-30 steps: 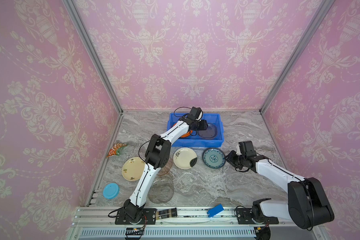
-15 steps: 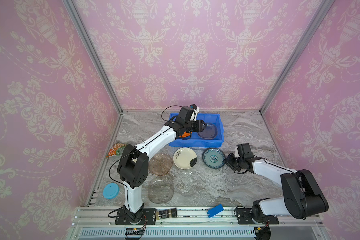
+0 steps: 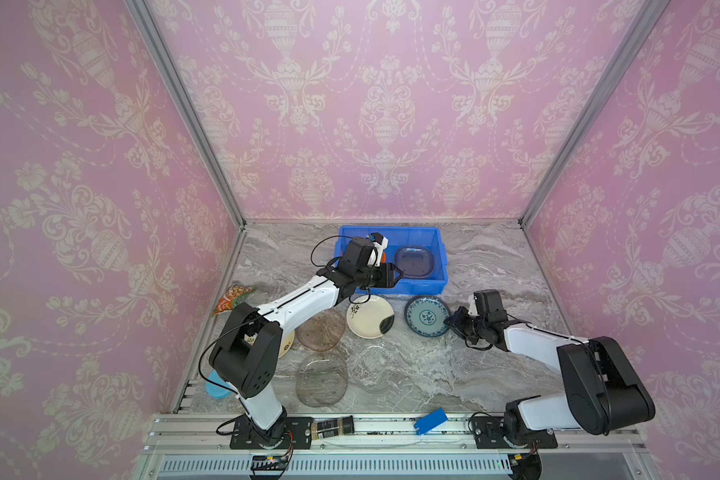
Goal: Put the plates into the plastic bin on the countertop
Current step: 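Grasp the blue-and-white patterned plate rim with the right gripper and lift, then carry the patterned plate into the bin and open the right gripper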
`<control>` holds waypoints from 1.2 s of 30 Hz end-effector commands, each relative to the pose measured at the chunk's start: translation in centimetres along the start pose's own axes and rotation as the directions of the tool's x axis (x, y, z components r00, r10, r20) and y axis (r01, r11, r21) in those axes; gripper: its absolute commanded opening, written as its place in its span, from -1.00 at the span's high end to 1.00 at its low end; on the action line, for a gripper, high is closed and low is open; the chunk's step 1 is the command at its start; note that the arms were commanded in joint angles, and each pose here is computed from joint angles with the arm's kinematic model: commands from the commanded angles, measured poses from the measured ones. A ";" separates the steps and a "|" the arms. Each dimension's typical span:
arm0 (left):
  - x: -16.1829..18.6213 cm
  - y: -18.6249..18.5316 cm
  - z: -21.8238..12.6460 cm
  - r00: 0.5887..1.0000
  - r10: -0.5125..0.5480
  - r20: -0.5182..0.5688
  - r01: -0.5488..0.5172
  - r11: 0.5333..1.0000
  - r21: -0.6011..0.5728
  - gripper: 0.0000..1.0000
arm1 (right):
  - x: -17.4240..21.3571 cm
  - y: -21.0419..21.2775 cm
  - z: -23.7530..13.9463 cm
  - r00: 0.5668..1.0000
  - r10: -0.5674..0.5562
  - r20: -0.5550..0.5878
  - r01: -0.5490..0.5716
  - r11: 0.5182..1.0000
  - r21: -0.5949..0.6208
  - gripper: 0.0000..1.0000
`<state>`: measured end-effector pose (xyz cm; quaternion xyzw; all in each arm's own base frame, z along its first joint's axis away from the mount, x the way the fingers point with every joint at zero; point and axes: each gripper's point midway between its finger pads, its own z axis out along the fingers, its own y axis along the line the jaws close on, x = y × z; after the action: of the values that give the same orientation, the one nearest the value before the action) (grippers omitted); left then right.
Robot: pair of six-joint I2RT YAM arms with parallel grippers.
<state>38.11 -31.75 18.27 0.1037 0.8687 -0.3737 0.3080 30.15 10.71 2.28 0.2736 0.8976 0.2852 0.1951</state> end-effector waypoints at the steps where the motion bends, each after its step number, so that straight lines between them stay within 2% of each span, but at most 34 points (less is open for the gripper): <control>1: -0.7 -0.2 -0.5 0.999 0.015 0.030 -0.015 1.000 0.008 -0.02 | 1.3 -1.2 0.2 0.999 0.025 -0.026 -0.025 0.999 0.024 0.67; 8: -1.3 0.3 -0.6 0.999 0.015 0.044 -0.015 1.000 -0.001 -0.02 | 1.9 -1.0 -0.8 1.000 0.012 -0.026 -0.012 1.000 0.001 1.00; 13: -2.0 0.5 -0.9 0.998 0.026 0.054 -0.025 1.000 -0.012 -0.02 | 2.4 -0.9 -3.5 0.999 -0.037 -0.028 0.038 0.999 0.037 1.00; 18: -3.0 1.5 -1.7 0.997 0.027 0.067 -0.023 0.998 -0.057 -0.02 | 1.7 -0.5 -8.8 0.991 -0.134 0.012 0.131 0.980 0.151 1.00; 22: -4.0 2.5 -2.8 0.996 0.028 0.088 -0.020 0.996 -0.088 -0.01 | -0.3 2.3 -13.2 0.975 -0.207 0.083 0.192 0.968 0.163 1.00; 26: -5.9 3.8 -4.4 0.992 0.019 0.122 -0.006 0.994 -0.108 0.00 | -3.0 7.0 -15.7 0.954 -0.259 0.150 0.245 0.964 0.104 1.00; 29: -7.1 4.4 -5.1 0.988 0.000 0.155 0.013 0.996 -0.087 0.00 | -5.7 10.4 -15.4 0.937 -0.288 0.198 0.282 0.958 0.057 1.00; 36: -8.4 4.7 -6.1 0.980 -0.032 0.194 0.041 0.998 -0.046 0.00 | -11.6 18.2 -10.2 0.926 -0.286 0.247 0.313 0.947 -0.076 1.00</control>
<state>44.10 -23.28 20.90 0.0332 0.8648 -0.3399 0.3681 37.08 10.19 20.80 0.1793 0.9038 0.2340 0.3103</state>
